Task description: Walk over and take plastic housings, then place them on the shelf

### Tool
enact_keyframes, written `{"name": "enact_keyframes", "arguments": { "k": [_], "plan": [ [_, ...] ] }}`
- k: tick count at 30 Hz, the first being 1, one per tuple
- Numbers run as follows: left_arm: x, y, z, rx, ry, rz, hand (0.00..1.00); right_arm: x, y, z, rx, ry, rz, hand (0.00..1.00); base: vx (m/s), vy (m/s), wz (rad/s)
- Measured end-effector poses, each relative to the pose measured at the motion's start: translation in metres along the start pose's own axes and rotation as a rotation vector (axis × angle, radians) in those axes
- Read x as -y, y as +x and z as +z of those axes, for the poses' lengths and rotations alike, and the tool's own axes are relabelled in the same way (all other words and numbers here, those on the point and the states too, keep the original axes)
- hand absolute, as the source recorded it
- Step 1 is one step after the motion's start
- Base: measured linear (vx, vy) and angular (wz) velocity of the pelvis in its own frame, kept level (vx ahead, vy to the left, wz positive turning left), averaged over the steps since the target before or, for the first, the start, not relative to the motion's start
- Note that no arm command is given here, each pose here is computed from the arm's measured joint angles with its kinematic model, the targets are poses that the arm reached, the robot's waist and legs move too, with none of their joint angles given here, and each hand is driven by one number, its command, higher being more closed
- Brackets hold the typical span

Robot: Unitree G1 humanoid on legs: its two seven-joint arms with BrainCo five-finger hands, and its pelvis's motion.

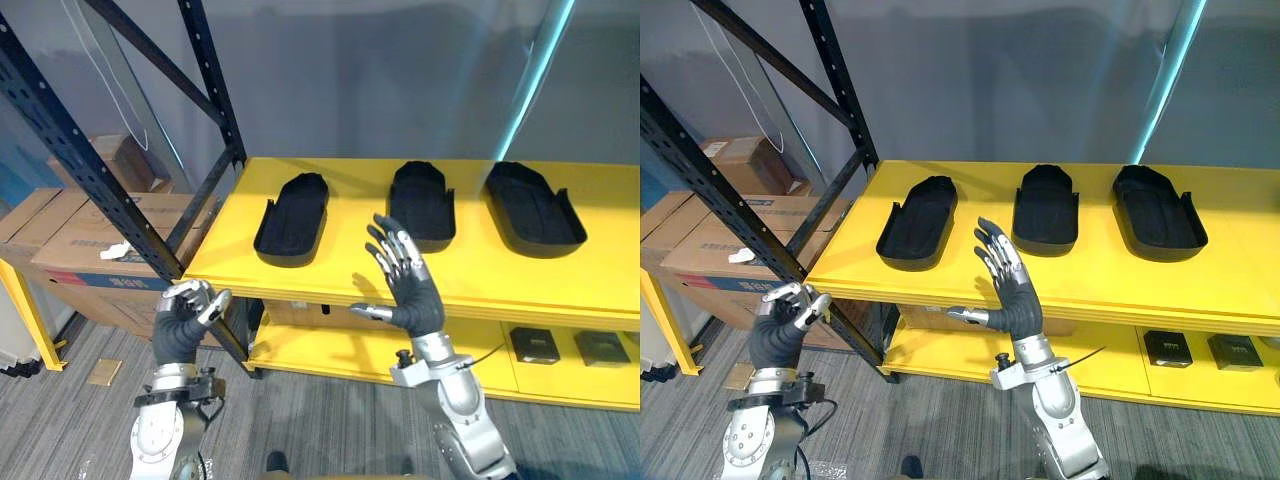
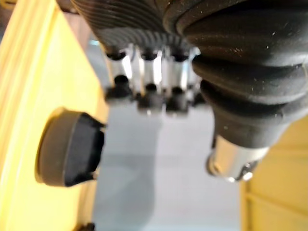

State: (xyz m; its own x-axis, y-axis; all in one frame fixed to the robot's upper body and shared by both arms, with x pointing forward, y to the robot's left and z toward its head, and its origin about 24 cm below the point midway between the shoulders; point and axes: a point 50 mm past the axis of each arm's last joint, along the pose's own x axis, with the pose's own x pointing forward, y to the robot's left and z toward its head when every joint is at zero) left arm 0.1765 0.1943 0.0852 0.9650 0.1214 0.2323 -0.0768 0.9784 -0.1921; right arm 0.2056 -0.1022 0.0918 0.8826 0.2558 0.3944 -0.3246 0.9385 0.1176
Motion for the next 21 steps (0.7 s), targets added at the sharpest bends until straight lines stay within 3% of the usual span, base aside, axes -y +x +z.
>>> {"name": "enact_keyframes", "arguments": {
  "k": [9,21],
  "plan": [
    [0.007,0.014,-0.036,-0.119,0.0,0.022,1.0,0.0,-0.006,-0.014,-0.068,0.002,-0.02,0.0,0.01,0.002,-0.16],
    [-0.009,0.05,-0.031,-0.054,0.1,0.159,1.0,0.004,-0.015,-0.017,-0.098,-0.005,0.005,0.0,-0.02,0.005,-0.15]
  ]
}}
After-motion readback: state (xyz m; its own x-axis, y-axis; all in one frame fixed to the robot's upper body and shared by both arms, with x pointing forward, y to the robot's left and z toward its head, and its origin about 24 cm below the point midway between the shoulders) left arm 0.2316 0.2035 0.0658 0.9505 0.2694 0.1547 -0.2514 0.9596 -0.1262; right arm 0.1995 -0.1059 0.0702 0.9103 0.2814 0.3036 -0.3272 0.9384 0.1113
